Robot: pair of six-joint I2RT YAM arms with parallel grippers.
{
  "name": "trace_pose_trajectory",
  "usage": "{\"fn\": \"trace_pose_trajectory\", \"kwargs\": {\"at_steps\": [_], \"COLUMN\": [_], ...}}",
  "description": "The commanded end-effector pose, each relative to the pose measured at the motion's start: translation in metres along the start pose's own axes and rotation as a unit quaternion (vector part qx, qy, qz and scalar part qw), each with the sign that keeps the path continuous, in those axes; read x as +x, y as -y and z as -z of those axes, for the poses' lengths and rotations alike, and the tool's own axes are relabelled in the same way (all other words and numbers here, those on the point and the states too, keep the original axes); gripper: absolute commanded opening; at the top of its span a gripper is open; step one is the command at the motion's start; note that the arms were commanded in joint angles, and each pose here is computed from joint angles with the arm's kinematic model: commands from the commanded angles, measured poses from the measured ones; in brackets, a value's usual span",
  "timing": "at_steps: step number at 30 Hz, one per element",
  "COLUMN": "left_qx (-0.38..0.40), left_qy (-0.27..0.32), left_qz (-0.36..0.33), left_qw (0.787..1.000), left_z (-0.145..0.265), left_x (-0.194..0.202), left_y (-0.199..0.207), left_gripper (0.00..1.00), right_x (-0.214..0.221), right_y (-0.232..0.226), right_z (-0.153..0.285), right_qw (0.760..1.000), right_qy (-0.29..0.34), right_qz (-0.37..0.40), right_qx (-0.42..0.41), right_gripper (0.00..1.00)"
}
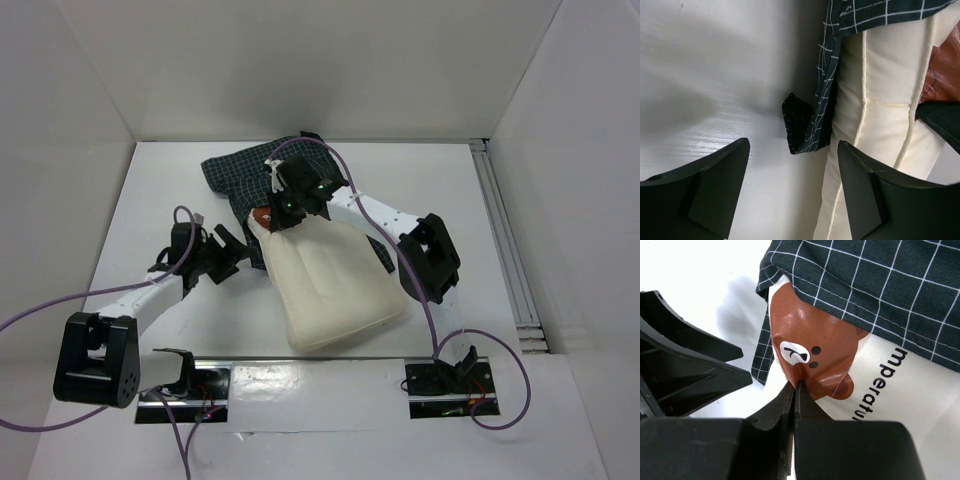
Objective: Put the pillow into the pillowcase
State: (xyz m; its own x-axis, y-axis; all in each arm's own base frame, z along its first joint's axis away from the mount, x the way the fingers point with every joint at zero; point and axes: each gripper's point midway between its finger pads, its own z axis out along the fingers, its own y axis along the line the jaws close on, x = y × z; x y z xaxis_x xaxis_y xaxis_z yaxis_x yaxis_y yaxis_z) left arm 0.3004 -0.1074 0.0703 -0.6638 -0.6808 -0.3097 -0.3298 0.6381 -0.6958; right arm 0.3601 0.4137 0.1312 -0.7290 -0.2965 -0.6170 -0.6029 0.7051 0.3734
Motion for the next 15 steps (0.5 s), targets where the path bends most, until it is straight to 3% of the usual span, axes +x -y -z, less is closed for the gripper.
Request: {"fn": "trace_pose_trajectory", "kwargs": {"at_steps": [1,8,15], "left_qx": [0.02,0.029,0.03], "left_qy": [0.026,0.036,0.008], "left_qz": [0.008,-0.015,-0.044], "left_qw": [0.999,0.999,0.999], "left_z": [0.001,-0.012,-0.041], "left_x": [-0.009,-0.017,-0.015], "left_y": [0.014,0.02,0.023], "left_gripper": [0.84,0.82,0.62], "right_x": [-0.033,-0.033,-0.034], "right_y": [-0.023,-0.024,-0.024], "right_z": [0.031,0.031,0.029], "right_qw": [0.998,0.998,0.998], "right_qy": [0.045,0.043,0.043], "right_qz": [0.012,0.013,0.008], "right_qx": [-0.033,-0.038,-0.038], "right_gripper": [0.0,0.0,0.0]}}
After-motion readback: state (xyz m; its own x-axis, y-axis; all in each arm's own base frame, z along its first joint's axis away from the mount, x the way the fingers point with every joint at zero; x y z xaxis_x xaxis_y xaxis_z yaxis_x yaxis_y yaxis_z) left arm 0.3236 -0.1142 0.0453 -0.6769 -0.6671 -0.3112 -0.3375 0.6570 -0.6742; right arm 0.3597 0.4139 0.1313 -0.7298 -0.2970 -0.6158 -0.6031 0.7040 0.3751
